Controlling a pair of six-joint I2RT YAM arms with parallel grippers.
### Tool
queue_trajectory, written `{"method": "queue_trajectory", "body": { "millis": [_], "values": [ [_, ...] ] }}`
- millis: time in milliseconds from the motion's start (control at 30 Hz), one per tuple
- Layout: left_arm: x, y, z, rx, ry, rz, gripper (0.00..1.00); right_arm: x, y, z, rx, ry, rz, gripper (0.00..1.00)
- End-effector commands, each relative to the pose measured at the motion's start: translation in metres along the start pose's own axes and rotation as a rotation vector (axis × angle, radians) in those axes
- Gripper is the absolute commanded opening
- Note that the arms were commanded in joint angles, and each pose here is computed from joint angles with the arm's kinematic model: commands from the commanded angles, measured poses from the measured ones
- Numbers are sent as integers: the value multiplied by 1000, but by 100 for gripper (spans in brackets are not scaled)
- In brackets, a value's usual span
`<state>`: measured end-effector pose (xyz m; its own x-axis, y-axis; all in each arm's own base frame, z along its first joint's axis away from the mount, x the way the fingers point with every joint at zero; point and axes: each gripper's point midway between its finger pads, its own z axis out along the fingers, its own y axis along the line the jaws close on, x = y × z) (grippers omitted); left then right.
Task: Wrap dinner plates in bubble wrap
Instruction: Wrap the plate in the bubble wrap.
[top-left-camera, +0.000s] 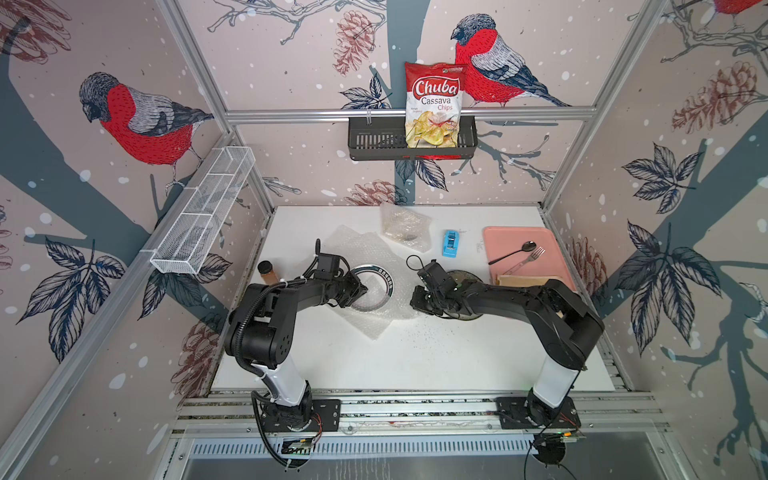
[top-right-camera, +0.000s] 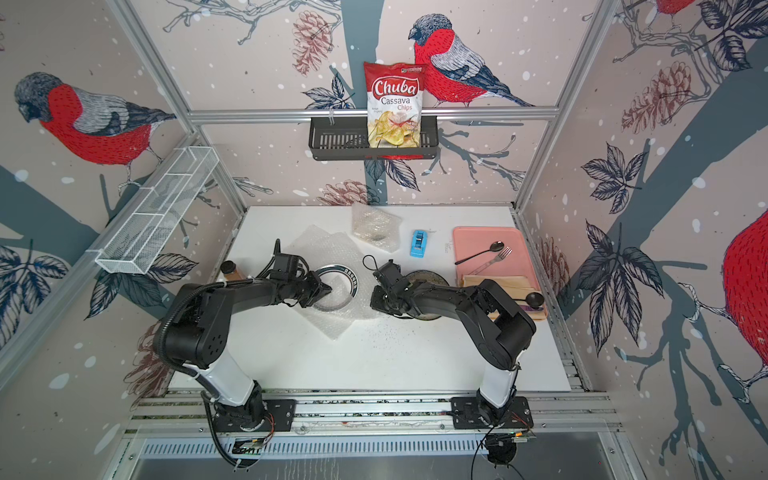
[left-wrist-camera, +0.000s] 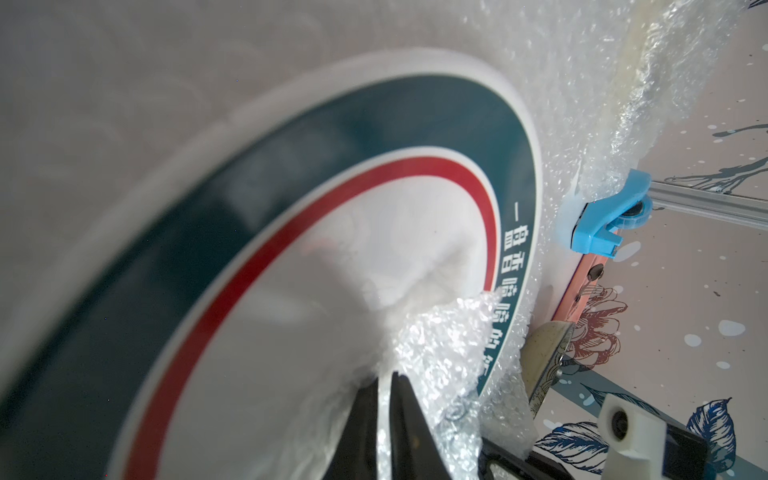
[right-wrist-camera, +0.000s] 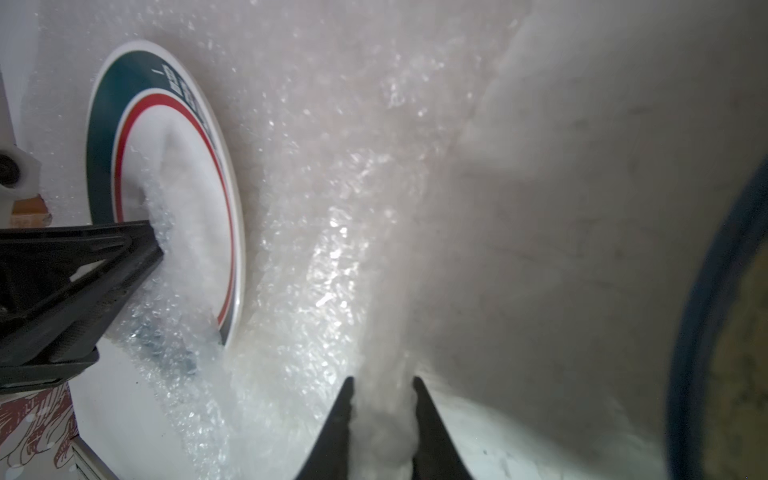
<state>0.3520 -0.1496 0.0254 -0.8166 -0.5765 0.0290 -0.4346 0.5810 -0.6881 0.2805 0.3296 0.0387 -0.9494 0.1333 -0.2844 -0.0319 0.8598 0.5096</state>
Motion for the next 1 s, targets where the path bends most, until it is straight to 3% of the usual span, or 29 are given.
{"method": "queue_trajectory", "body": {
  "millis": [0, 167, 567, 967],
  "values": [
    [12, 42, -1, -164, 22, -75, 12, -12, 18, -6, -50, -40, -46, 13],
    [11, 43, 0, -162, 23, -76, 12, -15, 58, -10, -158, -8, -167, 10],
    [13, 45, 3, -160, 37, -83, 12, -31, 146, 30, -423, 126, -243, 9],
    [17, 48, 7, -148, 57, -87, 11, -33, 149, 77, -397, 189, -192, 14]
  ]
}}
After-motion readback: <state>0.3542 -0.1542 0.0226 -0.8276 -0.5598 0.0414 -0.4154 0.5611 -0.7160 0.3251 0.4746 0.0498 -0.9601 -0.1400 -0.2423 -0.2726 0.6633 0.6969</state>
